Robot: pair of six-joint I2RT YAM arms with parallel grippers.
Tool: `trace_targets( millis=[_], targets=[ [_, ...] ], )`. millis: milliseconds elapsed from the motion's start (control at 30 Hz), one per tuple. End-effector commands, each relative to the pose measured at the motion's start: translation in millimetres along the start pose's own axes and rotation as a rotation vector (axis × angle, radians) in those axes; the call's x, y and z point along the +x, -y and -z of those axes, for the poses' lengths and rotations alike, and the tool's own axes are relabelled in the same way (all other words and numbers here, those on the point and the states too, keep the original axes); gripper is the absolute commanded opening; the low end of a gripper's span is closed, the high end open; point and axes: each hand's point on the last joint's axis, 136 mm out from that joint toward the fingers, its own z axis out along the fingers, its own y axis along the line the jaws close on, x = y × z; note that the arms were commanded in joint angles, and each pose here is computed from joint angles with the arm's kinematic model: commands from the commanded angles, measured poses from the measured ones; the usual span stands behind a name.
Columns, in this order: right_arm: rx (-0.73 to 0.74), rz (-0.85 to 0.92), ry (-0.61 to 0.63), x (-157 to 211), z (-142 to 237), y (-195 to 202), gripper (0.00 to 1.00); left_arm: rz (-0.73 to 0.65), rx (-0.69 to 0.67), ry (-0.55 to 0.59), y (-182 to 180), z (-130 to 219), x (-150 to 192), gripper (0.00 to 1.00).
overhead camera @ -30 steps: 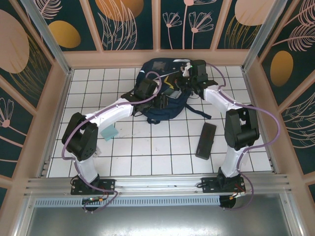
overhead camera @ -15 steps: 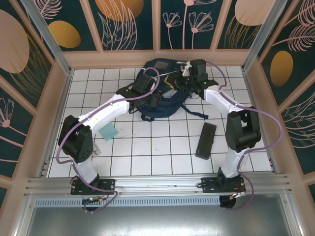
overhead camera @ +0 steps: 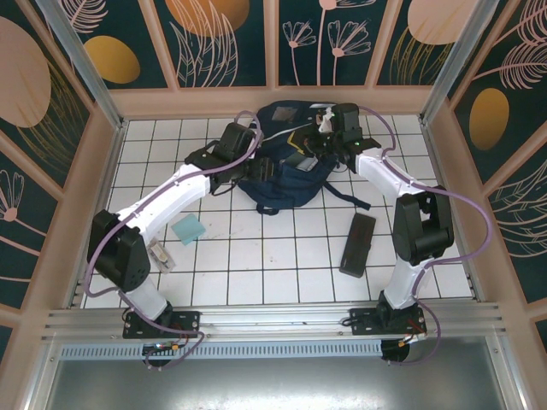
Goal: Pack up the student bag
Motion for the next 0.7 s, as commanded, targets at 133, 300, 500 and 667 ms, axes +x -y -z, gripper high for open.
trace_targets(
  millis=[133, 300, 500, 667],
  targets=[
    [-0.175, 0.198, 0.156, -31, 30, -76, 0.0, 0.004, 0.203, 0.045, 27, -19, 10, 0.5],
    [-0.183, 0.208, 0.152, -28, 31, -80, 0.0, -0.022, 0.255, 0.106, 39, -26, -10, 0.43],
    [-0.191, 0.209, 0.135, -23, 31, -79, 0.0, -0.031, 0.315, 0.123, 49, -49, -22, 0.4],
    [-0.204, 0.22, 0.133, -21, 35, -84, 0.0, -0.025, 0.308, 0.092, 42, -72, -14, 0.38]
  ],
)
